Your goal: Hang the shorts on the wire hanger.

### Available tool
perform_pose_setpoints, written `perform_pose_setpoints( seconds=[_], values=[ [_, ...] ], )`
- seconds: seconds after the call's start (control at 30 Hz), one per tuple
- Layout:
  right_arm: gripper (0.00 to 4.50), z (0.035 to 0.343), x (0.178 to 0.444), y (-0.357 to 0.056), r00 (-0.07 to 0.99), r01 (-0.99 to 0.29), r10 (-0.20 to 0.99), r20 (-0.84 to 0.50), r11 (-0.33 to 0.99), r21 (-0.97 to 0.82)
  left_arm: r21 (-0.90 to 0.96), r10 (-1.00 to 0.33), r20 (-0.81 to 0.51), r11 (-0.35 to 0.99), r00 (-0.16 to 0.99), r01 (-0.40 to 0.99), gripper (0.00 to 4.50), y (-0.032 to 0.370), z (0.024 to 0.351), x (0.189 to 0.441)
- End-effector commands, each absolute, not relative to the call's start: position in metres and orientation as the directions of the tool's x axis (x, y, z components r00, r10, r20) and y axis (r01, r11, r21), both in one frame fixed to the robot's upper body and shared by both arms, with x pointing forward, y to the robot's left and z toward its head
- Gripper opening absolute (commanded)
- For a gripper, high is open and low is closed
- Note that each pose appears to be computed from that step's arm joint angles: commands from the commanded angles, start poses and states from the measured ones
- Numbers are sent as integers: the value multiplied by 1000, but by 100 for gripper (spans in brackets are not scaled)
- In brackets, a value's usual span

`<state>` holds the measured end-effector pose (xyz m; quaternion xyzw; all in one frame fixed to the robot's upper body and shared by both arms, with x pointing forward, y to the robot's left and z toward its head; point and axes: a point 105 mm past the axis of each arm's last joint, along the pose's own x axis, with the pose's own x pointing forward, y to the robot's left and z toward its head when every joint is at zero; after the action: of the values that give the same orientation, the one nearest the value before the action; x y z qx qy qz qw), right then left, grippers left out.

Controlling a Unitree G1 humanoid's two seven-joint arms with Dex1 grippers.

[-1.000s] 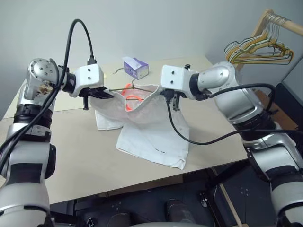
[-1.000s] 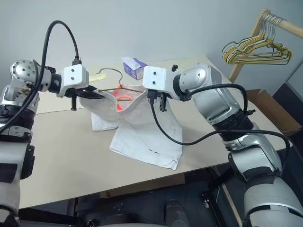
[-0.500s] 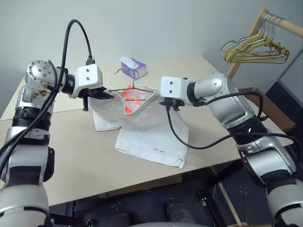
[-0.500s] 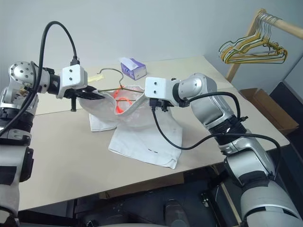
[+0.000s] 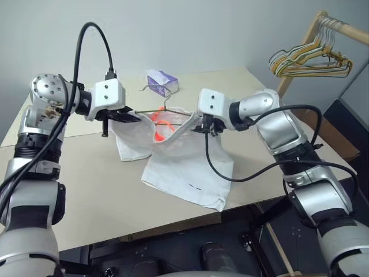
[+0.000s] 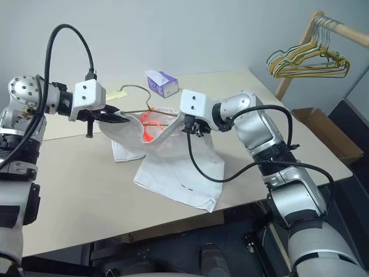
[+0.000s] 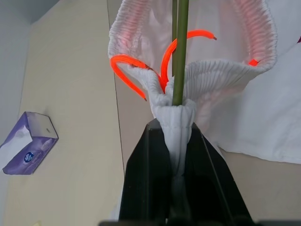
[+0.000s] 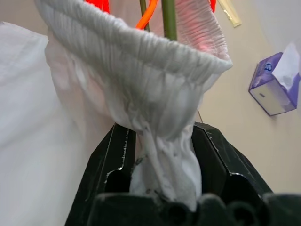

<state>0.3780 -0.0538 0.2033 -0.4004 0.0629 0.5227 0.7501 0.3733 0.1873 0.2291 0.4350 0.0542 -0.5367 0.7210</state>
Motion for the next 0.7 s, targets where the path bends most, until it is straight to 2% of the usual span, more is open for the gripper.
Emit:
perform_pose_setpoints(
  seconds=[0.03,0.1,0.23,0.27,0.33,0.57,0.63,0.7],
  values=[
    [74,218,376,-58,447,-830,756,-477,153,-536,617,-740,-495,70,456,784,1,193,246,371],
    [8,218,375,-59,446,-833,757,-478,156,-531,623,-730,-499,72,467,779,1,196,244,372],
    [1,216,375,-61,450,-838,753,-480,170,-519,643,-725,-485,83,489,761,1,197,240,375],
    [0,216,375,-62,451,-839,752,-480,174,-516,645,-732,-467,102,497,757,74,197,241,377],
    [0,215,374,-62,449,-844,756,-476,184,-504,656,-730,-436,142,526,741,127,199,241,382],
    [0,212,372,-71,469,-854,751,-464,252,-454,663,-700,-342,293,627,689,366,220,249,389],
    [0,209,372,-76,485,-855,742,-463,292,-428,671,-678,-282,366,678,645,429,230,257,392],
    [0,206,371,-84,510,-852,726,-460,356,-383,673,-659,-194,450,727,587,446,237,268,394]
  ],
)
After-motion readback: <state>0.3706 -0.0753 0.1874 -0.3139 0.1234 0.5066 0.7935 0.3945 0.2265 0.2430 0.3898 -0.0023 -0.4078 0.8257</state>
